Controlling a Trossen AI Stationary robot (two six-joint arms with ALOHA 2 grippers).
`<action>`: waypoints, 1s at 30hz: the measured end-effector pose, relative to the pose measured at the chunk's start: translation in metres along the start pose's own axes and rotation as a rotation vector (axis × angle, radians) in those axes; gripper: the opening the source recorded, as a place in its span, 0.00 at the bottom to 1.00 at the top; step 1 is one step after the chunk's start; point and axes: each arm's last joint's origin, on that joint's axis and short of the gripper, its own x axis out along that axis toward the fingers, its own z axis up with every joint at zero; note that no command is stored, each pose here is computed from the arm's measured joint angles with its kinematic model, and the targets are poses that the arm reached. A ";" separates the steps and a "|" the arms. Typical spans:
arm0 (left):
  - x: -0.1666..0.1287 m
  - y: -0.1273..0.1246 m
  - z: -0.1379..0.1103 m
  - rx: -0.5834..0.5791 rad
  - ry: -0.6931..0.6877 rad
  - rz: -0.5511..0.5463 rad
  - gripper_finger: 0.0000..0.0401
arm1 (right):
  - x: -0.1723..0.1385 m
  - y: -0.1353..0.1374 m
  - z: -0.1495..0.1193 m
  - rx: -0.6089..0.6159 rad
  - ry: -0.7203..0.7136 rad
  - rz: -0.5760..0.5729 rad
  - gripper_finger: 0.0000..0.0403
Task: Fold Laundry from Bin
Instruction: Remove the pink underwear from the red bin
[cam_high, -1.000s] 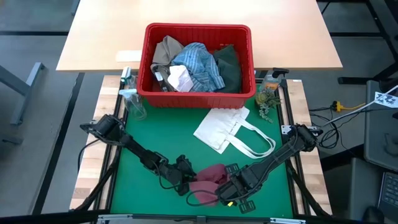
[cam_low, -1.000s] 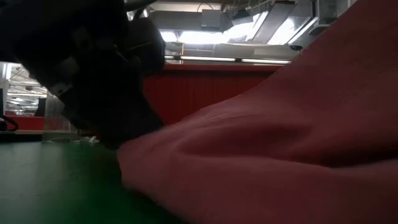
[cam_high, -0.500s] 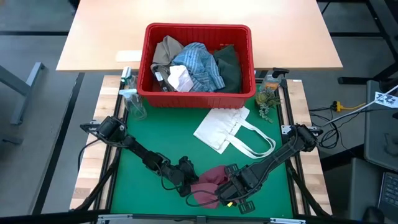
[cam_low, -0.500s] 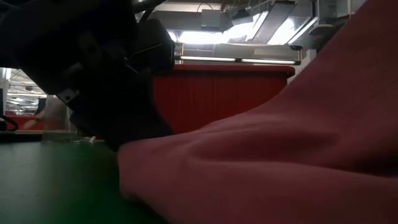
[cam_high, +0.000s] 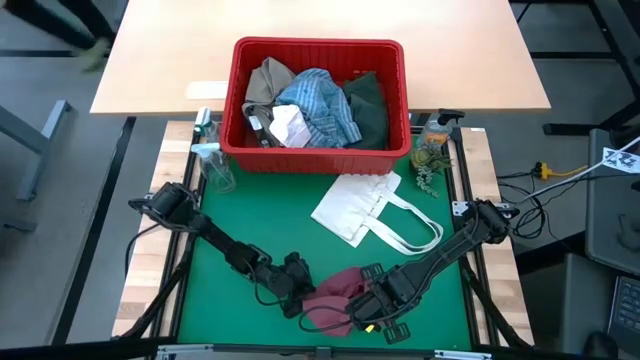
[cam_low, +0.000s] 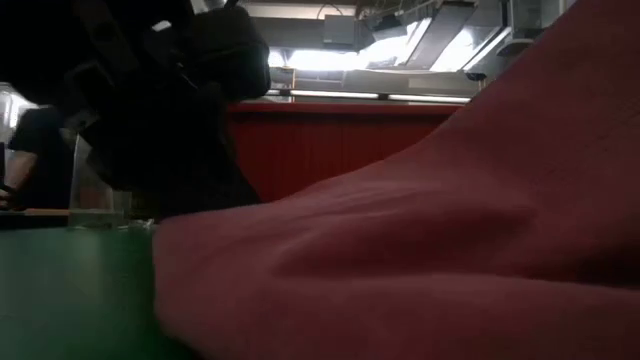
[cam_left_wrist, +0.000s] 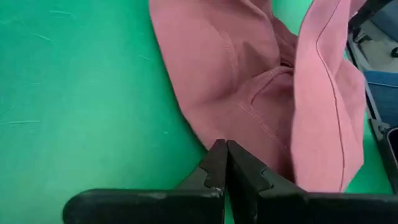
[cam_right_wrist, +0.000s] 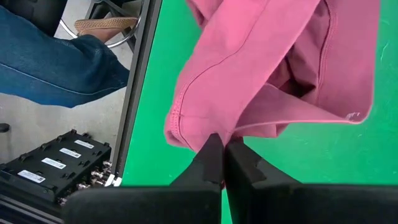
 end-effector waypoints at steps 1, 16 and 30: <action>-0.001 0.000 0.000 0.003 0.006 0.007 0.00 | 0.000 0.000 0.000 0.000 0.000 0.000 0.00; -0.016 -0.004 0.011 0.021 0.015 -0.009 0.01 | 0.000 0.000 0.000 -0.001 -0.001 0.000 0.00; -0.012 -0.008 0.012 0.095 -0.068 0.006 0.45 | 0.000 0.000 0.000 -0.001 -0.001 0.001 0.00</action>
